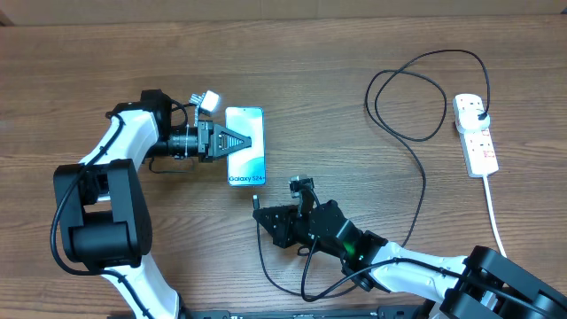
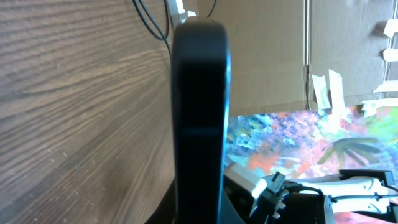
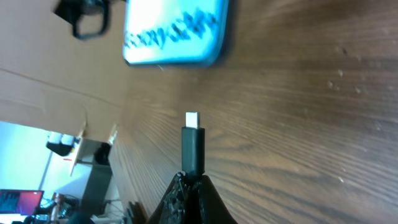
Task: Plug charger to phone and switch on socket
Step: 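Lower the smartphone with the left gripper onto the raised plug, then push the USB-C plug up into the phone's charging port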
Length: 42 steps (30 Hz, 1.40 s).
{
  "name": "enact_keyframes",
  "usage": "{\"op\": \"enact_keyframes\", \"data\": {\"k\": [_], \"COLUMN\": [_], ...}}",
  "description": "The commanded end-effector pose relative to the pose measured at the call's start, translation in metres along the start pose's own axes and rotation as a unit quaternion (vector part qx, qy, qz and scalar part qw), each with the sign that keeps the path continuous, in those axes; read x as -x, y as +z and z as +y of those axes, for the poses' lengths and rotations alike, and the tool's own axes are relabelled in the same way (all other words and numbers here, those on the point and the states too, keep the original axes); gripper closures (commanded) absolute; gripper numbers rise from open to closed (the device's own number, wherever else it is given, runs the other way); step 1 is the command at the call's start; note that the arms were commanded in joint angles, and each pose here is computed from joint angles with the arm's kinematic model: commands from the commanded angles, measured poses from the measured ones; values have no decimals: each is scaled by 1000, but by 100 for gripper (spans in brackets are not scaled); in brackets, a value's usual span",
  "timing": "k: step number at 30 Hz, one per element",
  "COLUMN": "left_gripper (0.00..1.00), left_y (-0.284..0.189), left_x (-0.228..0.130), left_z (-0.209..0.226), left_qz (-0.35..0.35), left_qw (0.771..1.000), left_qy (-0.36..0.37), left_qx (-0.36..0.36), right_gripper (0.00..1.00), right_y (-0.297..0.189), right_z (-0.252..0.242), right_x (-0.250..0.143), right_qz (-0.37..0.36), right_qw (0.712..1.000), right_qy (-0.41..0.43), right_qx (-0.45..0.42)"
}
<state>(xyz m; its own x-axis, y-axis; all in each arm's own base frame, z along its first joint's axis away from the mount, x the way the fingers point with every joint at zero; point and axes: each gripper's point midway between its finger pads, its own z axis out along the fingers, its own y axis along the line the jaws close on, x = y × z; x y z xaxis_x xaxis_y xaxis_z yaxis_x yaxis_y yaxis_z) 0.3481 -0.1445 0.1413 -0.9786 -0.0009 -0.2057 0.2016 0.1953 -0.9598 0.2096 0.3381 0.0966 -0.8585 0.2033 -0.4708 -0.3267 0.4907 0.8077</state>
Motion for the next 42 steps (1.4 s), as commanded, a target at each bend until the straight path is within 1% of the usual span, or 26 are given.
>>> {"op": "enact_keyframes", "data": {"k": [1, 8, 14, 17, 21, 37, 42], "left_gripper": [96, 96, 96, 96, 96, 96, 96], "left_y": [7, 10, 10, 10, 10, 10, 10], "left_x": [1, 3, 3, 3, 2, 2, 2], "left_z": [-15, -15, -14, -14, -14, -11, -11], "left_qz": [1, 3, 4, 4, 5, 7, 7], "left_qw": [999, 998, 996, 996, 994, 993, 993], "left_qy": [-15, -56, -84, -85, -105, -113, -113], "left_qx": [-29, -28, -26, -27, -24, -16, -16], "right_gripper": [96, 96, 96, 96, 96, 96, 96], "right_y": [-1, -2, -5, -5, -3, -4, -5], "right_z": [7, 20, 41, 34, 19, 22, 18], "right_x": [12, 7, 23, 26, 25, 31, 38], "right_qz": [-28, -7, -43, -54, -56, -71, -90], "right_qw": [1000, 999, 996, 996, 998, 997, 996], "right_qy": [3, 0, -12, -9, -3, -3, -1], "right_qx": [10, 43, 82, 65, 33, 38, 25]}}
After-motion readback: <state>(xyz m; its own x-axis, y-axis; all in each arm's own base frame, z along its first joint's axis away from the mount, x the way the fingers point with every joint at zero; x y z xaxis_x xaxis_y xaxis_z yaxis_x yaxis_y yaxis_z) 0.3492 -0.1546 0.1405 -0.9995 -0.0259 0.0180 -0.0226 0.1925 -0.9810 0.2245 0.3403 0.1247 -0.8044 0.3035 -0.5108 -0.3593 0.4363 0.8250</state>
